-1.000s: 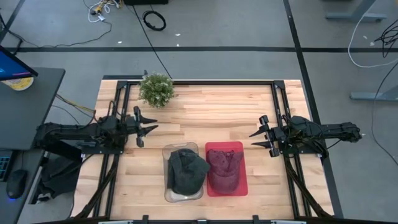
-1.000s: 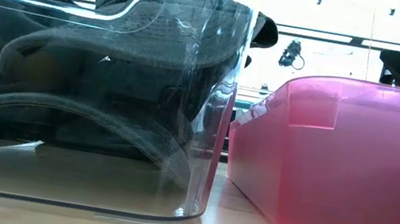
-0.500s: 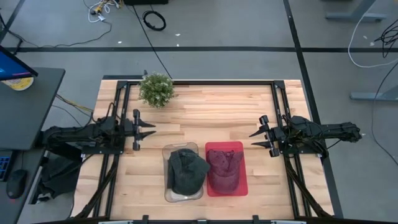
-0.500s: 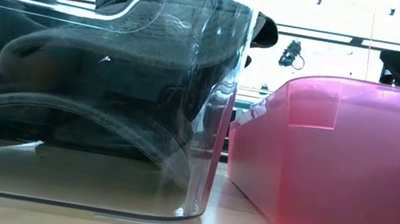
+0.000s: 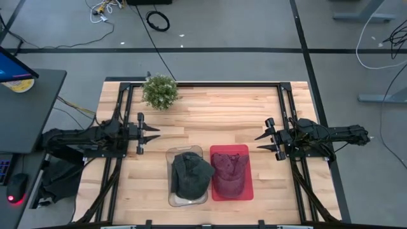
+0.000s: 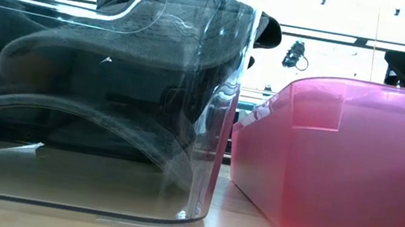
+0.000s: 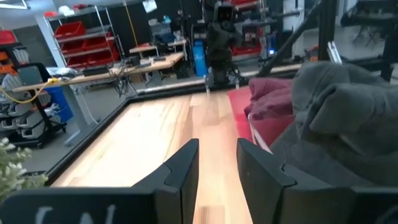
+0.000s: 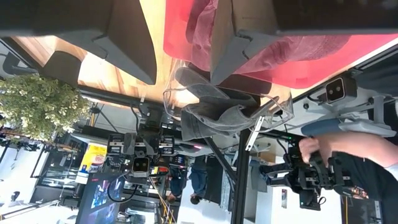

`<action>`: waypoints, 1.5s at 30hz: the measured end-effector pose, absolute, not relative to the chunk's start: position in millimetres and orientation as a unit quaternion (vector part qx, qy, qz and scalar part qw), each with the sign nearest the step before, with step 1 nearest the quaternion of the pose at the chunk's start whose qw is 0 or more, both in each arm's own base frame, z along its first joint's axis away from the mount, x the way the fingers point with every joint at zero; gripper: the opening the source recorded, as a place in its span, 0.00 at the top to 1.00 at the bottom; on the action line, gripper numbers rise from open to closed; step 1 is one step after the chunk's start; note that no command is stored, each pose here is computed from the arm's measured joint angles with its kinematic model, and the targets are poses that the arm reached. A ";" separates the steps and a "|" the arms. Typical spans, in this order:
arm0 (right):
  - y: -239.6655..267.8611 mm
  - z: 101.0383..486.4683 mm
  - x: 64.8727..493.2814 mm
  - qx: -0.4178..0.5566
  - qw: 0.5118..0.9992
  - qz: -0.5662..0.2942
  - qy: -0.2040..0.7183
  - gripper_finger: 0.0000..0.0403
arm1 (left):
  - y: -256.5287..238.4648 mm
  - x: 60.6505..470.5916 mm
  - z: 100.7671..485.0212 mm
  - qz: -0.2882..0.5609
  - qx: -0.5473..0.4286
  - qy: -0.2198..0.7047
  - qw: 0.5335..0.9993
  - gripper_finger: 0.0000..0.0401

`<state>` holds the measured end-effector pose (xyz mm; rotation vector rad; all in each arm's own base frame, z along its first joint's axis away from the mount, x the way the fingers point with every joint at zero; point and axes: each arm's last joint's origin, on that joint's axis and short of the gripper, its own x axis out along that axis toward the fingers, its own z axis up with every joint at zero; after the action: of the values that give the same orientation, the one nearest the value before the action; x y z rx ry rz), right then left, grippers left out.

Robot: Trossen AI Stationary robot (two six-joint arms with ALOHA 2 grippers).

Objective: Pick & Place hat
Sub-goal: Return to Home Position

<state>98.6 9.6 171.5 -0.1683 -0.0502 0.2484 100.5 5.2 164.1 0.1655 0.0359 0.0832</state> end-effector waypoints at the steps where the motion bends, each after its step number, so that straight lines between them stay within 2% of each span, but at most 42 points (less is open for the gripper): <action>1: 9.6 171.6 98.6 -0.084 0.988 0.124 -0.025 0.61 | 5.2 101.1 163.5 0.041 0.084 0.022 0.995 0.71; 45: 9.6 171.6 98.6 -0.084 0.988 0.124 -0.025 0.61 | 5.3 102.4 164.6 0.042 0.084 0.015 0.995 0.71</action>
<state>98.6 9.6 171.6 -0.1684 -0.0506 0.2482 102.4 5.3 164.6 0.1677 0.0305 0.0841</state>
